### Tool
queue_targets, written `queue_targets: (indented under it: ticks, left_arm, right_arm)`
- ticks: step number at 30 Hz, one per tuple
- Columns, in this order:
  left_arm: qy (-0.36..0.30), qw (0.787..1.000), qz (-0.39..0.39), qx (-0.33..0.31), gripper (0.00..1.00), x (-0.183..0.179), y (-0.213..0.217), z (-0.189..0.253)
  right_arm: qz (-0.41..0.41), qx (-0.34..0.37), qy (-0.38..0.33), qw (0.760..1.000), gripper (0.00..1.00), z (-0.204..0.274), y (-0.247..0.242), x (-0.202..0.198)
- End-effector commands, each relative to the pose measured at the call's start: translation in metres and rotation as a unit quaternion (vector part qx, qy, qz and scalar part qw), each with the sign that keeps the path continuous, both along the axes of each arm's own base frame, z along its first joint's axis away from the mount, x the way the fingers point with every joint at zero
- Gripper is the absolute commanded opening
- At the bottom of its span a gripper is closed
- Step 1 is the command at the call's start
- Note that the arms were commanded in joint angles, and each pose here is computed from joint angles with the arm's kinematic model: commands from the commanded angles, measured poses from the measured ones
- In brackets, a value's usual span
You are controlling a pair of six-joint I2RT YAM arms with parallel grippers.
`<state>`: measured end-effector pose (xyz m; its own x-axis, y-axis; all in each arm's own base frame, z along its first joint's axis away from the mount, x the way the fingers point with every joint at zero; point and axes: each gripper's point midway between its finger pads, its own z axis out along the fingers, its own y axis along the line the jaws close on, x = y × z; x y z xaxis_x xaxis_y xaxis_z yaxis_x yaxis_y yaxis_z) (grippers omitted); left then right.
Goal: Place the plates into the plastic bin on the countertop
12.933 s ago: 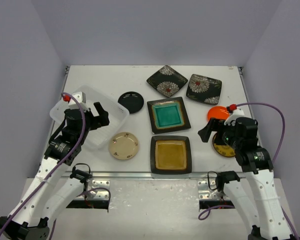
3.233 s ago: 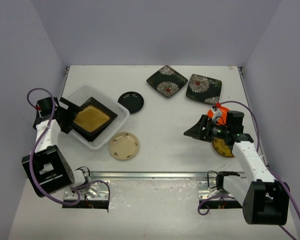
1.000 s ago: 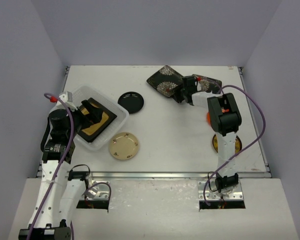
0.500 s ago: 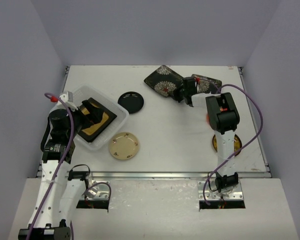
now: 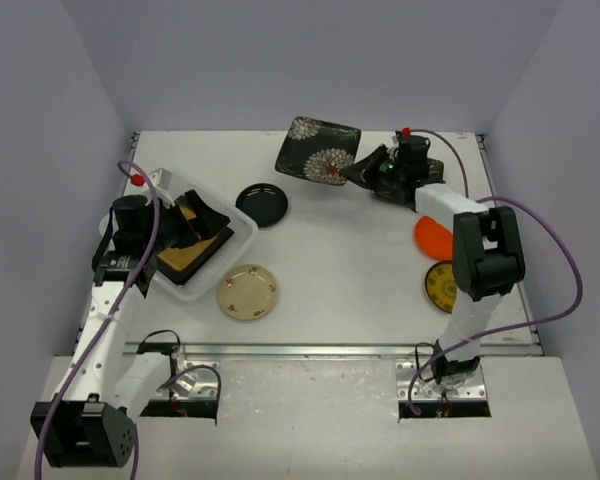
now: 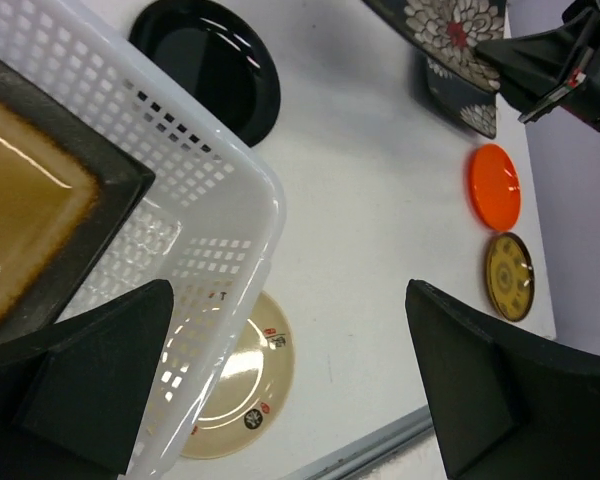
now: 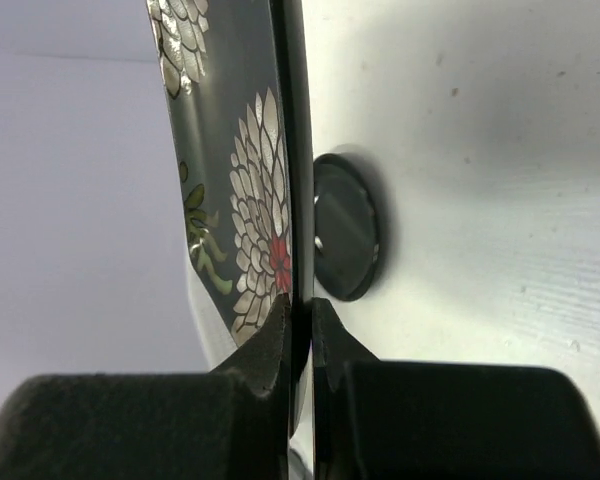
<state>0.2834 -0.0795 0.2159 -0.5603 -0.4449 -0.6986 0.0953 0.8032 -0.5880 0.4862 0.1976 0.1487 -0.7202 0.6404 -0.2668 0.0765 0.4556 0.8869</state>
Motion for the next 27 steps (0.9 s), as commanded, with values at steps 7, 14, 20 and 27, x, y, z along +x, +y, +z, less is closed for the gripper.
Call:
queue_targets:
  ticks: [7,14,20,27]
  left_arm:
    - [-0.087,0.968,-0.195,-0.134,1.0,0.029,-0.076,0.093]
    - [-0.079,0.957,-0.247,-0.13,0.95,0.04,-0.116,0.097]
    - [-0.073,0.965,-0.223,-0.116,0.61,0.059,-0.114,0.091]
    - [-0.079,0.962,-0.233,-0.12,0.05,0.066,-0.12,0.1]
  right_arm:
    - [0.241,0.082,-0.153,0.955,0.0,0.141,0.028,-0.115]
    - [0.268,0.076,-0.182,0.943,0.0,0.163,0.026,-0.15]
    - [0.291,0.063,-0.202,0.933,0.0,0.172,0.026,-0.174]
    - [0.299,0.045,-0.2,0.932,0.0,0.165,0.03,-0.184]
